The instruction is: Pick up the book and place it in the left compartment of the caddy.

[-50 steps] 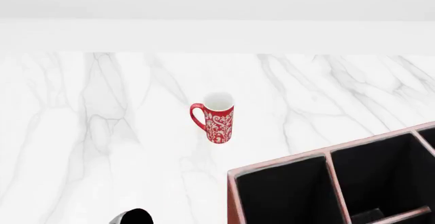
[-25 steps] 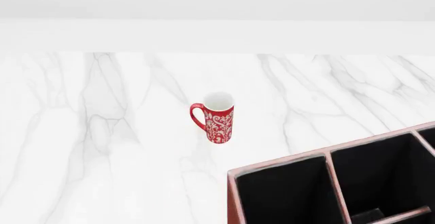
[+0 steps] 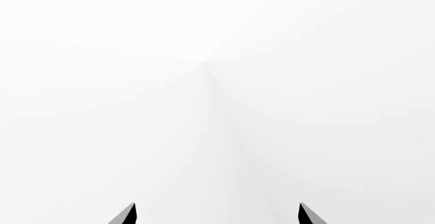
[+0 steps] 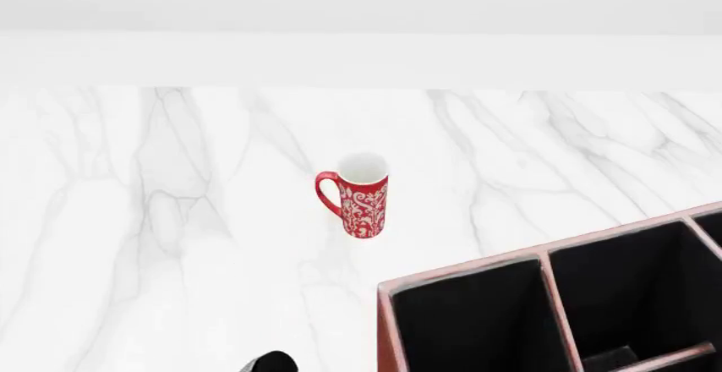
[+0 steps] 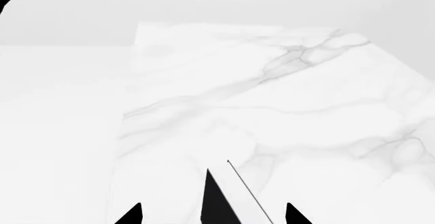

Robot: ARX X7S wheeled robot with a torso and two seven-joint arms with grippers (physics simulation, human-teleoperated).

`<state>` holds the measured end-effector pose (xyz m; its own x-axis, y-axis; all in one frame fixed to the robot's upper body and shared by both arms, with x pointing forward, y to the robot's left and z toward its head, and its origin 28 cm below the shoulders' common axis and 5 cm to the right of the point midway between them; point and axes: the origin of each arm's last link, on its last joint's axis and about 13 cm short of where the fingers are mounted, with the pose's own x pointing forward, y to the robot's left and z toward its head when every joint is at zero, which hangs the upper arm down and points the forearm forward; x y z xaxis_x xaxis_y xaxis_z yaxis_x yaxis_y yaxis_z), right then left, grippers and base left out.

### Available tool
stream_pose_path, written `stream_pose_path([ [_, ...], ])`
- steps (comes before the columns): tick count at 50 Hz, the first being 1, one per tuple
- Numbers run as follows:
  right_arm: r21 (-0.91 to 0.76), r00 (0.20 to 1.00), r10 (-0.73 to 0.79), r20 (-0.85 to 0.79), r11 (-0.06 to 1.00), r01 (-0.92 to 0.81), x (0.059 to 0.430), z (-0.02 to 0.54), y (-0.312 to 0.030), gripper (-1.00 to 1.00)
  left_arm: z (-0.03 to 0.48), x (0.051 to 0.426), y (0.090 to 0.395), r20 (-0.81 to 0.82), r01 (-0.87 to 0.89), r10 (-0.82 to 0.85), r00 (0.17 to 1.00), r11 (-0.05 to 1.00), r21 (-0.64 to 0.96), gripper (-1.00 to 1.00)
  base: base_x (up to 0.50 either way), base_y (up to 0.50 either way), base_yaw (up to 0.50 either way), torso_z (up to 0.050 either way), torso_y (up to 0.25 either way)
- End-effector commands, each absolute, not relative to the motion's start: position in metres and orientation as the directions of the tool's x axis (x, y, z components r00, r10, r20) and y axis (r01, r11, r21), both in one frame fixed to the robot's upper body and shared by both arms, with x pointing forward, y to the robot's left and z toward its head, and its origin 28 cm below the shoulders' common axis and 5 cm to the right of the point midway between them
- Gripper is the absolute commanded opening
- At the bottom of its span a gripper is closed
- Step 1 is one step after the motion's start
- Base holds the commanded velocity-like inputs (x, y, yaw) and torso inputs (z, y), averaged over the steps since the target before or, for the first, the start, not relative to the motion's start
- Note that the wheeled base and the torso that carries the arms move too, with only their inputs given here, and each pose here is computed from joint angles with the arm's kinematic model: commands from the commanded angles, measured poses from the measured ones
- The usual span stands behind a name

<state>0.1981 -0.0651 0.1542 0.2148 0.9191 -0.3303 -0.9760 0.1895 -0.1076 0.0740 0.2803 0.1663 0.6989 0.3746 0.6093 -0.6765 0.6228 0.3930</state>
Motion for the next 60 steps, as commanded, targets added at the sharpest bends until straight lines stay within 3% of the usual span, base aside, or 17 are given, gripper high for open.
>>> stream_pose_path([
  [1,-0.137,0.305,0.899,-0.314,0.275,-0.952,0.216,0.142,-0.069,1.00,0.169,0.073,0.279,0.625,-0.662,0.346,0.699,0.643,0.385,1.00,0.00,0.00,0.00,0.000,0.000],
  [46,-0.072,0.349,0.847,-0.401,0.350,-0.934,0.218,0.110,-0.076,1.00,0.169,0.075,0.278,0.624,-0.659,0.343,0.702,0.645,0.387,1.00,0.00,0.00,0.00,0.000,0.000],
  [60,-0.076,0.383,0.840,-0.383,0.385,-0.920,0.234,0.101,-0.073,1.00,0.170,0.080,0.278,0.623,-0.659,0.343,0.703,0.644,0.389,1.00,0.00,0.00,0.00,0.000,0.000],
])
